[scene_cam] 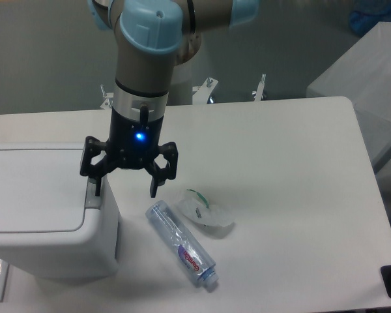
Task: Open the trash can
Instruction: 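Lower the gripper finger onto the lid edge and flip it open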
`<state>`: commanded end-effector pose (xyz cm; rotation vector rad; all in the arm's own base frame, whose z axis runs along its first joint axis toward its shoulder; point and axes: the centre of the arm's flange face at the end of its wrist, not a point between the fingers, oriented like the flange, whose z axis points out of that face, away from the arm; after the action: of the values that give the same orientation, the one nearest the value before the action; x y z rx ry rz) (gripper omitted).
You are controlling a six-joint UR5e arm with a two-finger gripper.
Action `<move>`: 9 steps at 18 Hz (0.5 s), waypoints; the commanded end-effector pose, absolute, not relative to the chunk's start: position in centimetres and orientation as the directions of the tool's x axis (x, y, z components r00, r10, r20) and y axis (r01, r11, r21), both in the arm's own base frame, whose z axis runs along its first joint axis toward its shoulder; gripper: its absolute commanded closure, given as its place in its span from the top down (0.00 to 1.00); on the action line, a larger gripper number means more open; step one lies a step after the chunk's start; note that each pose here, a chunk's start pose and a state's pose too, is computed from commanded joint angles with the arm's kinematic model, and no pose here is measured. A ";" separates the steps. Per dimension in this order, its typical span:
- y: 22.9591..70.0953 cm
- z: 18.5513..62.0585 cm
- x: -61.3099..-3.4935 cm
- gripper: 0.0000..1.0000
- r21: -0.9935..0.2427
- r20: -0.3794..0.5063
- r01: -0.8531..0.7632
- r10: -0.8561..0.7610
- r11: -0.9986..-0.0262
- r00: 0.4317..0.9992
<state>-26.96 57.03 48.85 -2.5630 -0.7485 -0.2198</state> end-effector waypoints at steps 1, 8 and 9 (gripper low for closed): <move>57.0 48.6 -26.9 1.00 -0.380 0.272 0.543 0.470 -0.749 0.839; 56.9 48.2 -26.7 1.00 -0.371 0.275 0.544 0.470 -0.753 0.838; 56.9 48.1 -26.7 1.00 -0.370 0.276 0.544 0.471 -0.753 0.838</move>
<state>-26.74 56.91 48.07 -2.5759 -0.7516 -0.2290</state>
